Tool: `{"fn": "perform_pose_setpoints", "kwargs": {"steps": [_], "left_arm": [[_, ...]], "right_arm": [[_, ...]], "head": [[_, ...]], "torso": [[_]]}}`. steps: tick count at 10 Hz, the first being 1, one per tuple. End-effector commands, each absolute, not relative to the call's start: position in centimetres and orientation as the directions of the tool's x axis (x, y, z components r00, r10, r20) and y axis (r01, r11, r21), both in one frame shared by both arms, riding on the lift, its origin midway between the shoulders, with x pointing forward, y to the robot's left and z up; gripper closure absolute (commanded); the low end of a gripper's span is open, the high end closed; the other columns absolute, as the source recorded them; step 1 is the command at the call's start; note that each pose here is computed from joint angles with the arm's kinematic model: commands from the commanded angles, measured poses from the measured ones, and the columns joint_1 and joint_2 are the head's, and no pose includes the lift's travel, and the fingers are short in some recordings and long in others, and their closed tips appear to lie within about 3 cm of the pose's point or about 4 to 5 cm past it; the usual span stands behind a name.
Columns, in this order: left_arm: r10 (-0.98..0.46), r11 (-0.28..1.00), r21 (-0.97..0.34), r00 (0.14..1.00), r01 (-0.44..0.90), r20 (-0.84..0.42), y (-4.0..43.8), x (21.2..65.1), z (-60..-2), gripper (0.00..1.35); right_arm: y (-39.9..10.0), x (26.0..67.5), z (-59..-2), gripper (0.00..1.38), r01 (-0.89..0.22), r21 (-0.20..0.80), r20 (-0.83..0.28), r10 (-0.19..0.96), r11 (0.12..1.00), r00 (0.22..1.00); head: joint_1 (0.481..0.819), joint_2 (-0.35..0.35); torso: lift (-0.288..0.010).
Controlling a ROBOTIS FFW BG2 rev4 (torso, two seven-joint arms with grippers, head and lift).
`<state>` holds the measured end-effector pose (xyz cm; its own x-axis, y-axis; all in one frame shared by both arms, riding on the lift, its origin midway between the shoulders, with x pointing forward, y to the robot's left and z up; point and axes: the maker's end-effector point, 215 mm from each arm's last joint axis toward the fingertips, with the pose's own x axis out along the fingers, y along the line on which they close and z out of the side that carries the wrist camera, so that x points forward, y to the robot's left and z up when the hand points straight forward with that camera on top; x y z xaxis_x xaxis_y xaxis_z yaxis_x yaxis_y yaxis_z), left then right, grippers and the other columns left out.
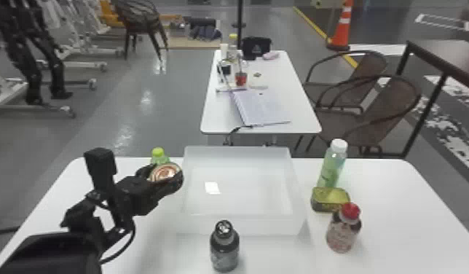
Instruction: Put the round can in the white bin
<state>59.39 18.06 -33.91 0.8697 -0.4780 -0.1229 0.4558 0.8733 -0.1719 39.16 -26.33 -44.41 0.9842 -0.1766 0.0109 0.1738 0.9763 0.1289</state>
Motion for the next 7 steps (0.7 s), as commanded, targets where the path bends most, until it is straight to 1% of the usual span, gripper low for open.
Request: {"fn": "perform_pose_setpoints", "kwargs": {"steps": [1,3,4,5,6,7], "left_arm": [[-0.538,0.837,-0.190,0.836,0.513,-0.109,15.0,60.6,-33.4,0.71],[-0.638,0.761,-0.246,0.761,0.601,-0.114,9.6,61.5,-34.4,0.71],[-0.662,0.741,-0.274,0.737,0.613,-0.138,8.0,61.5,-35.9,0.71],[-0.668,0.735,-0.302,0.726,0.608,-0.164,7.4,61.5,-37.6,0.71],[-0.656,0.747,-0.302,0.729,0.592,-0.196,7.9,61.7,-39.1,0.67],[-0.633,0.767,-0.300,0.746,0.567,-0.209,8.9,62.0,-39.7,0.52]], "right_arm": [[-26.3,39.2,-44.5,0.10,0.175,0.131,0.009,-0.178,0.976,0.984],[-26.1,39.3,-44.5,0.10,0.173,0.135,0.009,-0.176,0.976,0.984],[-26.0,39.4,-44.5,0.10,0.170,0.134,0.010,-0.173,0.976,0.985],[-26.0,39.4,-44.5,0.10,0.169,0.134,0.010,-0.172,0.976,0.985],[-26.0,39.4,-44.5,0.10,0.169,0.135,0.010,-0.172,0.976,0.985],[-26.0,39.4,-44.5,0.10,0.168,0.135,0.010,-0.171,0.976,0.985]], "head": [[0.549,0.000],[0.549,0.000],[0.549,0.000],[0.549,0.000],[0.549,0.000],[0.549,0.000]], "torso": [[-0.100],[-0.100],[-0.100],[-0.100],[-0.100],[-0.100]]}}
